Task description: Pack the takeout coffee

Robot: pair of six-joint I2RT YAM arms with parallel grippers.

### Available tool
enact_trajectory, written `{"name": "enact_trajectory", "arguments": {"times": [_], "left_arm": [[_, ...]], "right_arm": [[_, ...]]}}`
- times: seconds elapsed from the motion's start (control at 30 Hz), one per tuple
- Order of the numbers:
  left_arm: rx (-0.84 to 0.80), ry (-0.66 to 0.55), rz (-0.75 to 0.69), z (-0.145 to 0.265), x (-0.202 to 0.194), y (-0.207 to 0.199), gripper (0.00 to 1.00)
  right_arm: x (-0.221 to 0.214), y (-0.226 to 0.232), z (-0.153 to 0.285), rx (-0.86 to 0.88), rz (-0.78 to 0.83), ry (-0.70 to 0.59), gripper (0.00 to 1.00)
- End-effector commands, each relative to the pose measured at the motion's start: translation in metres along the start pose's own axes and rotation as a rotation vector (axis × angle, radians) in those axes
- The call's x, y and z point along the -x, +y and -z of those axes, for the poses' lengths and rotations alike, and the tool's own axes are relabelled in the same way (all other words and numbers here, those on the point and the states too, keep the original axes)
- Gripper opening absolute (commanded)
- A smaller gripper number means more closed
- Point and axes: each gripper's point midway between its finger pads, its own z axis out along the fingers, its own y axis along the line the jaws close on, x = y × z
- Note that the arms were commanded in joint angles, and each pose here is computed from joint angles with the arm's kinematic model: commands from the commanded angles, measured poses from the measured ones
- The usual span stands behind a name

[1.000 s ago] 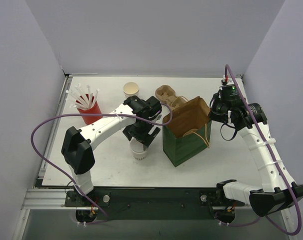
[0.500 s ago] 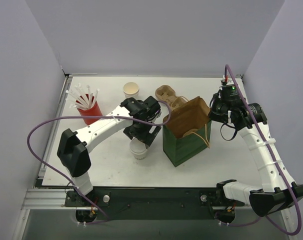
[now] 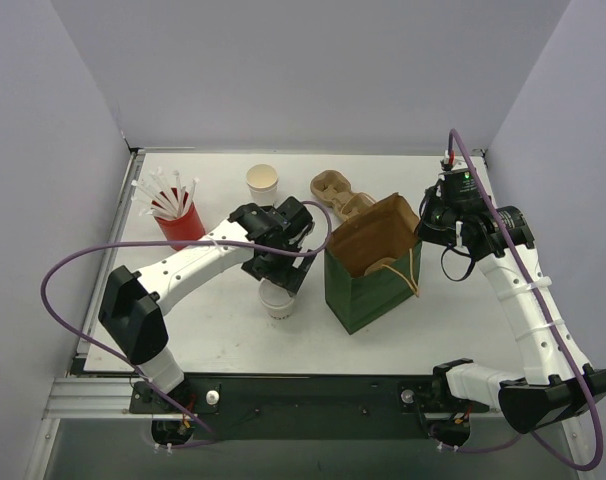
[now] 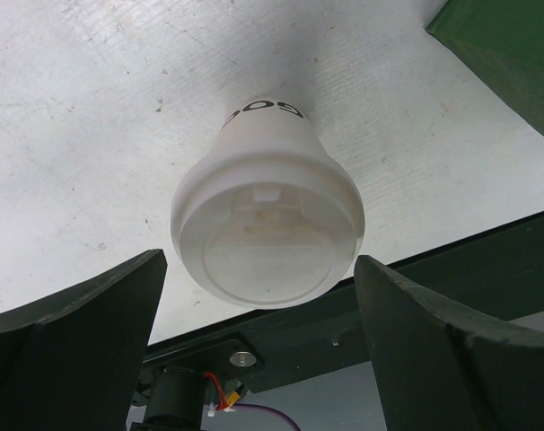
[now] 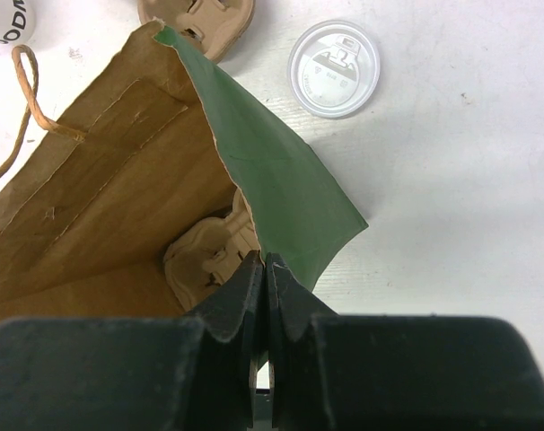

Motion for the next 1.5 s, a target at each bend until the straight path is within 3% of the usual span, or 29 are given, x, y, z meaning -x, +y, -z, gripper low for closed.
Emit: {"name": "enact_trajectory", "arguments": {"times": [0.0, 0.5, 1.2, 1.47], "left_arm": [[0.005, -0.053, 0.018, -0.003, 0.011, 0.001, 0.97], [0.018, -0.008, -0.006, -0.022, 0.0, -0.001, 0.97], [0.012, -0.123, -0.002, 0.02, 0.016, 0.002, 0.97], [-0.022, -0.116, -0.005, 0.024, 0.011, -0.003, 0.97]], "right_arm": [[0.0, -0.003, 0.005, 0.0, 0.007, -0.006, 0.0], [-0.002, -0.003, 0.005, 0.0, 0.007, -0.003, 0.0], [-0.003, 0.003, 0.004, 0.029, -0.001, 0.014, 0.0], [-0.004, 0.004, 0.004, 0.032, -0.002, 0.017, 0.0]]}}
